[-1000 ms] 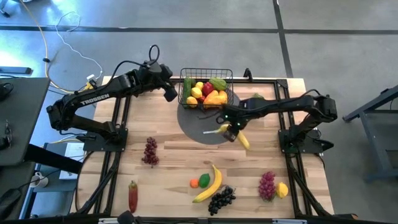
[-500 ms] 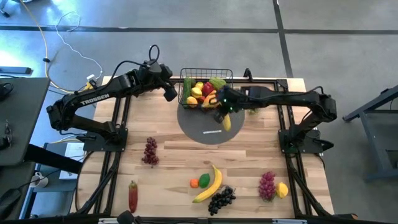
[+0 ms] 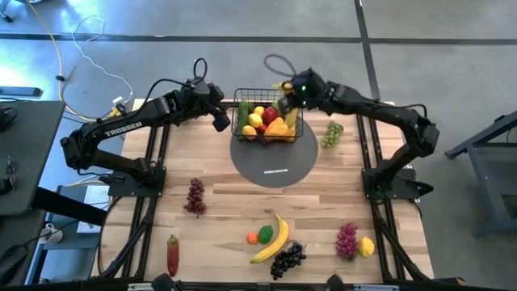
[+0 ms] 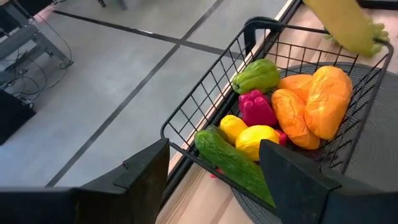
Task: Build produce basket
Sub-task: Put the banana into the wire basket
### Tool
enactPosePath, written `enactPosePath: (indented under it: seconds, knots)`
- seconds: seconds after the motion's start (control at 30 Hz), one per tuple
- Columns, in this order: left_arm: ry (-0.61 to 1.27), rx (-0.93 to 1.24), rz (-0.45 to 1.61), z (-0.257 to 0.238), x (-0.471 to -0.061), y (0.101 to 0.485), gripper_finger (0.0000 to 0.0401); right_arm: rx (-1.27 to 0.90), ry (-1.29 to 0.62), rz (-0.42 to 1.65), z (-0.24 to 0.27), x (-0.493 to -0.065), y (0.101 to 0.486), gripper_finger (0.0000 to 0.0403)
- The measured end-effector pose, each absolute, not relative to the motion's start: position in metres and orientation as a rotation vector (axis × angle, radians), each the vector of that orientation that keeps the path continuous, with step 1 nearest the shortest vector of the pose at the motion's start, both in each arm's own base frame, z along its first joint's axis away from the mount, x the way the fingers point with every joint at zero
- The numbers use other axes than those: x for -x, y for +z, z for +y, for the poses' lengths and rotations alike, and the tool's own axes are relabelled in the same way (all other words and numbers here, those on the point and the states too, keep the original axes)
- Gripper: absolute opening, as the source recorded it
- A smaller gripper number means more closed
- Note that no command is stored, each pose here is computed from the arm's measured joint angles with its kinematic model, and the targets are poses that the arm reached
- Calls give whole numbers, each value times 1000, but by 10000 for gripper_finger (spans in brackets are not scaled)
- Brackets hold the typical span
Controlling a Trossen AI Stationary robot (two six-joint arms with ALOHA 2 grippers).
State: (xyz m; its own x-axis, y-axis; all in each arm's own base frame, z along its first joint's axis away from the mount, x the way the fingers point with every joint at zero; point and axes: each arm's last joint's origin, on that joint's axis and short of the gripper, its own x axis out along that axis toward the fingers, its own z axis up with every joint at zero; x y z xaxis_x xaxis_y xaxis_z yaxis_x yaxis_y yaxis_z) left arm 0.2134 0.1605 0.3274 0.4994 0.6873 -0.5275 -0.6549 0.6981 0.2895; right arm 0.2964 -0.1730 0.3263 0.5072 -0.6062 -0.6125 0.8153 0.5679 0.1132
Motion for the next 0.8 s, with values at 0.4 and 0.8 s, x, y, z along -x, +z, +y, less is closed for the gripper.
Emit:
enactPosePath:
  seconds: [0.4, 0.8]
  knots:
    - [987, -154, 729, 168, -206, 329, 239, -463, -987, 581, -229, -293, 294, 106]
    - [1038, -131, 734, 179, -196, 329, 239, -487, -1100, 645, -241, -307, 255, 106]
